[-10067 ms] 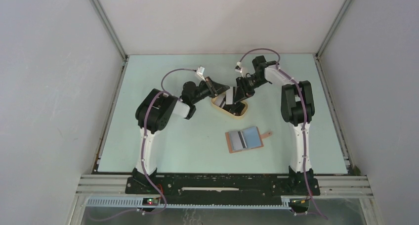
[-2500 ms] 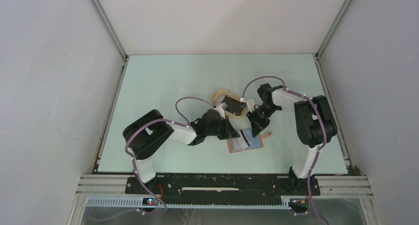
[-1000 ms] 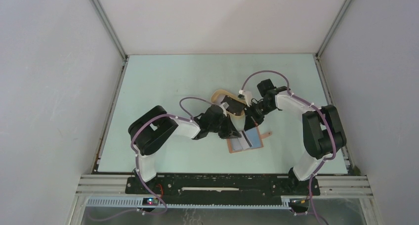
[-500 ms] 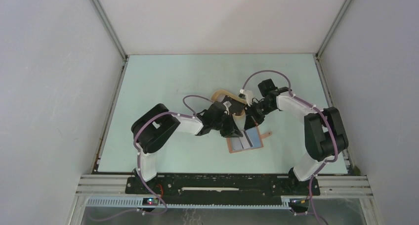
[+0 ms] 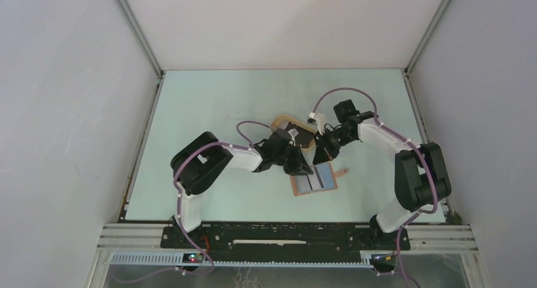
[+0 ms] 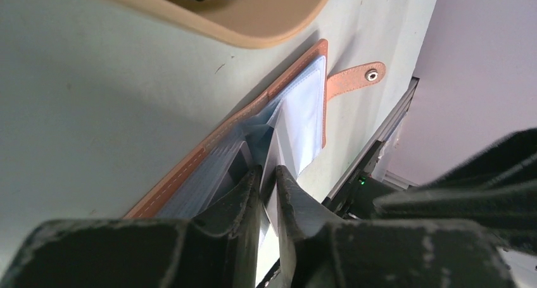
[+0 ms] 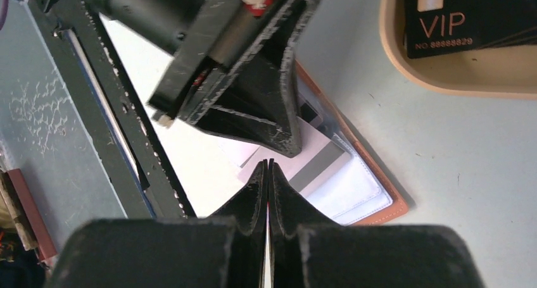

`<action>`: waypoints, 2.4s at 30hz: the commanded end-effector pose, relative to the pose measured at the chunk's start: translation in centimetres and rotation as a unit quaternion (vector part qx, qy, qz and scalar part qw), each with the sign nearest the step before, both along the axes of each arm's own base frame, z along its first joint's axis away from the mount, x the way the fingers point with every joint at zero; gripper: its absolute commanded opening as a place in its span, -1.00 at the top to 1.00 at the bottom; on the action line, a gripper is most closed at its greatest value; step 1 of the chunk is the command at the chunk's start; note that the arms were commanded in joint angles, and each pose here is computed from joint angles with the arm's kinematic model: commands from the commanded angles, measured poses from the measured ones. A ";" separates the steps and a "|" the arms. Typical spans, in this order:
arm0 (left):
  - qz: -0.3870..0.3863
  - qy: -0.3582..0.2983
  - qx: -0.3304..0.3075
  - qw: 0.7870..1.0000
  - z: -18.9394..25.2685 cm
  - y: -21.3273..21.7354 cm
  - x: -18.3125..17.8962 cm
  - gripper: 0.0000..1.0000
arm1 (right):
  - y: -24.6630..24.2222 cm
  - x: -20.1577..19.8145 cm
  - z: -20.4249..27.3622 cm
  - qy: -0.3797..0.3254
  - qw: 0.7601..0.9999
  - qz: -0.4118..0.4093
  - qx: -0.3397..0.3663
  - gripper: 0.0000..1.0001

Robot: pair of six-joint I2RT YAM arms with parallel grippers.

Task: Put the credit cards into the card holder
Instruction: Insert the credit card into the card holder.

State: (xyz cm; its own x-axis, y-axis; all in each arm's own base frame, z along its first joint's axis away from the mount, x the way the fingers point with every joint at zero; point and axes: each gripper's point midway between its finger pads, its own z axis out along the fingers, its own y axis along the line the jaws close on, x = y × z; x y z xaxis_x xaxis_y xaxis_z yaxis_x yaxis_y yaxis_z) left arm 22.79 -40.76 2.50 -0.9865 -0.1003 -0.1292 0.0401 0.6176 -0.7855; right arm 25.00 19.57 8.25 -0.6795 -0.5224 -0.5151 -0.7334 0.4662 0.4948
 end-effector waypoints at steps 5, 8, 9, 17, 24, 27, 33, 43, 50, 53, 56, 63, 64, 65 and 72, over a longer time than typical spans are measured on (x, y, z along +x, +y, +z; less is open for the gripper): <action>-0.009 0.029 0.095 0.995 -5.6 3.5 -2.1 0.53 | 1.1 -2.9 5.2 -0.141 0.981 0.108 0.076 0.93; -0.010 0.024 0.088 0.996 -5.5 3.5 -2.0 0.52 | 1.6 -4.7 5.6 -0.230 0.954 0.174 0.085 0.87; -0.009 0.023 0.087 0.996 -5.5 3.6 -2.0 0.51 | 1.8 -5.3 5.3 -0.262 0.941 0.200 0.083 0.85; -0.012 0.011 0.080 0.997 -5.5 3.7 -1.8 0.50 | 3.4 -7.2 1.8 -0.410 0.845 0.342 0.040 0.83; -0.017 0.007 0.079 0.997 -5.5 3.7 -1.8 0.50 | 4.6 -5.4 -1.4 -0.428 0.829 0.356 -0.055 0.98; -0.017 0.006 0.080 0.997 -5.6 3.7 -1.7 0.50 | 4.9 -4.9 -1.8 -0.432 0.829 0.349 -0.073 1.00; -0.018 0.004 0.082 0.996 -5.7 3.7 -1.7 0.49 | 4.3 -4.0 -3.0 -0.427 0.830 0.343 -0.106 1.00; -0.018 0.004 0.088 0.996 -5.9 3.9 -1.7 0.49 | 3.1 -4.5 -4.0 -0.410 0.826 0.365 -0.129 1.00; -0.018 0.004 0.091 0.996 -6.0 4.0 -1.7 0.46 | 2.2 -4.7 -4.4 -0.399 0.825 0.375 -0.140 1.00; -0.019 0.003 0.093 0.995 -6.0 4.0 -1.7 0.40 | 1.8 -4.7 -4.4 -0.395 0.827 0.374 -0.142 1.00; -0.017 0.002 0.094 0.995 -6.0 4.1 -1.6 0.35 | 1.1 -4.7 -4.4 -0.387 0.830 0.374 -0.144 1.00; -0.016 0.001 0.098 0.995 -6.0 4.2 -1.6 0.27 | 0.2 -4.6 -4.6 -0.374 0.837 0.370 -0.147 1.00; -0.016 0.001 0.098 0.995 -6.0 4.3 -1.6 0.26 | 0.1 -4.5 -4.6 -0.374 0.838 0.370 -0.149 1.00; -0.015 0.000 0.098 0.995 -6.0 4.3 -1.6 0.25 | -0.1 -4.5 -4.6 -0.372 0.838 0.370 -0.152 1.00; -0.012 -0.002 0.102 0.995 -6.0 4.4 -1.5 0.22 | -0.9 -4.1 -4.9 -0.364 0.842 0.363 -0.164 1.00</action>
State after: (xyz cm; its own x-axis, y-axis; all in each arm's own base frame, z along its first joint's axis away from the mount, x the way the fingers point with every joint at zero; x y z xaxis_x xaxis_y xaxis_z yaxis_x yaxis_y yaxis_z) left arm 23.12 -41.14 2.95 -0.9755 -0.0720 -0.2080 0.1303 0.5730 -0.8091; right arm 20.43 19.23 2.95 0.3166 -0.8511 -0.4188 -0.9379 -0.2148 -0.2725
